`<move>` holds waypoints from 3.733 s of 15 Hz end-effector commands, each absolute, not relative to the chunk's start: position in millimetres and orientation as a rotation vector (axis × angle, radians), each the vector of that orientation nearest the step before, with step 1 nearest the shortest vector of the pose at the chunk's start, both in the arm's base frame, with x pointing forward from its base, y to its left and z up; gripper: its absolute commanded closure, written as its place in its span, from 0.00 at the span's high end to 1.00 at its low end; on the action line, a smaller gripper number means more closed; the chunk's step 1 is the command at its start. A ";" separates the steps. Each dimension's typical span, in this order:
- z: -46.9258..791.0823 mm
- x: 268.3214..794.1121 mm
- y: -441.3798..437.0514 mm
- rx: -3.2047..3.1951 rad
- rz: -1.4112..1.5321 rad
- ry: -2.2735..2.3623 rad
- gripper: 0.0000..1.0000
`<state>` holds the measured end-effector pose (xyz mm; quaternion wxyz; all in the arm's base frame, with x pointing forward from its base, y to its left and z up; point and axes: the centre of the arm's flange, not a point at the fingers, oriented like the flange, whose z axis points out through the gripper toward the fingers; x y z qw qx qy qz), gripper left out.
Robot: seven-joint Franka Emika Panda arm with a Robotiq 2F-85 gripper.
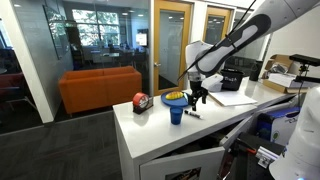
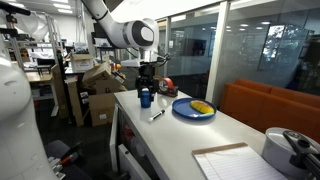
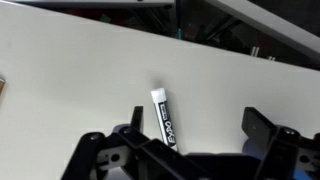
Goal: Put the marker in the cup
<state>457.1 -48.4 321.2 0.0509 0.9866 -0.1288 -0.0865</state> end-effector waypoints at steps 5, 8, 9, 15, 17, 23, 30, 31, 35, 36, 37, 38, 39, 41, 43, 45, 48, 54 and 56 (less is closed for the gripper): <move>304.4 498.4 -80.5 2.995 -0.293 -0.430 1.00; 298.1 504.9 -90.6 2.997 -0.318 -0.446 1.00; 296.6 506.7 -93.4 2.997 -0.320 -0.449 1.00; 289.2 511.3 -104.7 2.994 -0.343 -0.458 1.00; 290.7 510.9 -105.6 2.986 -0.358 -0.462 1.00; 288.6 504.5 -100.6 2.979 -0.328 -0.473 1.00; 281.4 501.0 -96.1 2.983 -0.330 -0.427 1.00; 278.1 499.0 -93.9 2.986 -0.335 -0.415 1.00; 267.0 491.1 -90.6 3.015 -0.346 -0.353 1.00; 265.1 489.8 -91.2 3.027 -0.344 -0.334 1.00; 262.9 488.9 -91.9 3.039 -0.335 -0.312 1.00; 260.9 488.2 -92.2 3.049 -0.329 -0.294 1.00; 258.8 488.0 -92.9 3.059 -0.323 -0.281 1.00; 255.4 487.3 -93.5 3.076 -0.314 -0.258 1.00; 252.5 486.6 -93.8 3.089 -0.308 -0.234 1.00; 249.2 486.6 -93.7 3.100 -0.302 -0.214 1.00; 243.9 486.2 -93.7 3.108 -0.290 -0.192 1.00; 237.8 483.6 -97.2 3.112 -0.266 -0.182 1.00; 236.6 482.9 -98.2 3.112 -0.261 -0.180 0.97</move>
